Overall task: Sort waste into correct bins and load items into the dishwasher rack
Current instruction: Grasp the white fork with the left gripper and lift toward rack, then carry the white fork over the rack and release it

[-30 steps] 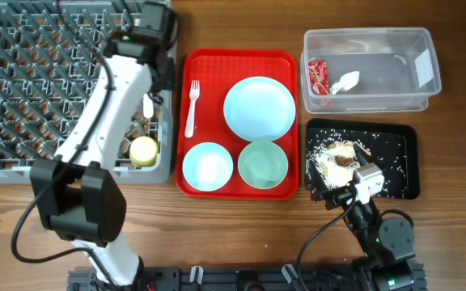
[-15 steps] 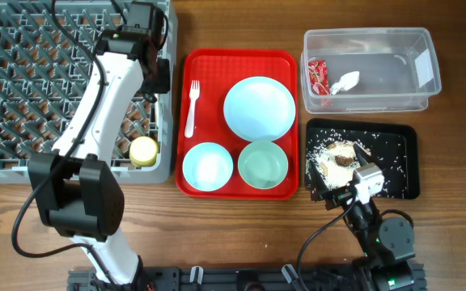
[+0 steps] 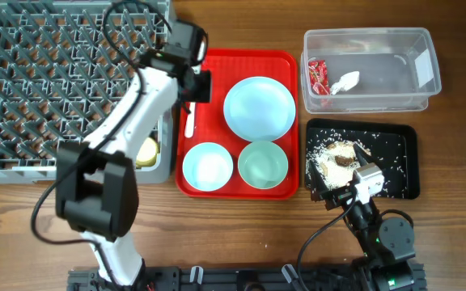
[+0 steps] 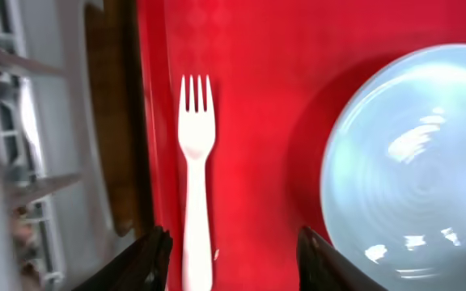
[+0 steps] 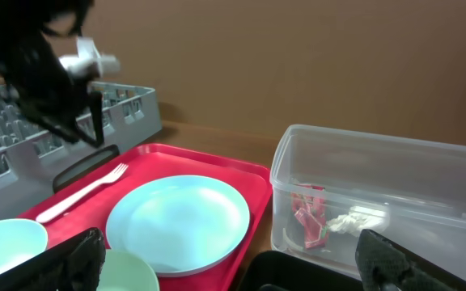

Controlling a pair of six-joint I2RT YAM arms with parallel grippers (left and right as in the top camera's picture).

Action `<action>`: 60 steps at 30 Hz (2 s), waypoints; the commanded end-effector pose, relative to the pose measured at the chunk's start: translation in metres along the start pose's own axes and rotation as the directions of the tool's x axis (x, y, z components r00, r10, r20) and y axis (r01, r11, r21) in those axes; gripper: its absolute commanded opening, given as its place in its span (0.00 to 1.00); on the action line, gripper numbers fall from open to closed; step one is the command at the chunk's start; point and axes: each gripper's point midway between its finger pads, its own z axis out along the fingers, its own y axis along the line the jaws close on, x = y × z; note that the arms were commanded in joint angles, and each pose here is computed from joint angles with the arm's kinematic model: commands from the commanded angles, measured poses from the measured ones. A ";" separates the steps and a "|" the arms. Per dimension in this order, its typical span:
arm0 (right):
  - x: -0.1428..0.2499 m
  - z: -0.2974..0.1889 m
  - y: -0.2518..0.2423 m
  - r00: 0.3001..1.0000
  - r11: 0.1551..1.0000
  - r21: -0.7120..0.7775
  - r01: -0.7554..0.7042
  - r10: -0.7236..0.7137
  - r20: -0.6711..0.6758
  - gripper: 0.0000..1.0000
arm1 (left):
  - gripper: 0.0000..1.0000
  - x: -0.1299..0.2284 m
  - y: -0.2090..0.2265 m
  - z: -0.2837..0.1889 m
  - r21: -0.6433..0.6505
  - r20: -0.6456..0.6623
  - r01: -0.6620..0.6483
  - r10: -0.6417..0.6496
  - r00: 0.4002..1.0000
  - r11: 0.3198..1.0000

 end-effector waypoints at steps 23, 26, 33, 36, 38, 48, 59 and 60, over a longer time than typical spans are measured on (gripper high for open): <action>-0.004 -0.001 0.001 1.000 1.000 -0.010 -0.019 0.020 0.019 1.00 | 0.04 0.020 -0.021 0.029 0.109 -0.108 0.081 -0.070 0.992 0.991; -0.004 -0.001 0.001 1.000 1.000 -0.010 -0.019 0.020 0.019 1.00 | 0.04 0.008 -0.021 0.001 0.127 -0.048 0.078 -0.072 0.996 0.989; -0.004 -0.001 0.001 1.000 1.000 -0.010 -0.019 0.019 0.019 1.00 | 0.04 -0.011 0.037 -0.073 -0.095 0.128 0.115 -0.103 0.987 0.989; -0.004 -0.001 0.001 1.000 1.000 -0.010 -0.019 0.020 0.019 1.00 | 0.05 -0.011 0.065 -0.086 -0.221 0.142 0.060 -0.029 0.989 0.974; -0.004 -0.001 0.001 1.000 1.000 -0.010 -0.019 0.019 0.019 1.00 | 0.07 -0.008 0.073 -0.082 -0.247 0.123 0.048 -0.018 0.992 0.968; -0.004 -0.001 0.001 1.000 1.000 -0.010 -0.019 0.019 0.019 1.00 | 0.23 0.014 0.098 -0.033 -0.283 0.032 0.073 -0.066 0.997 0.956; -0.004 -0.001 0.001 1.000 1.000 -0.010 -0.019 0.019 0.019 1.00 | 0.88 0.004 0.019 -0.107 0.036 0.108 0.009 -0.013 0.994 0.999; -0.004 -0.001 0.001 1.000 1.000 -0.010 -0.019 0.019 0.019 1.00 | 0.96 0.005 0.005 -0.115 0.104 0.114 -0.007 -0.005 0.993 0.995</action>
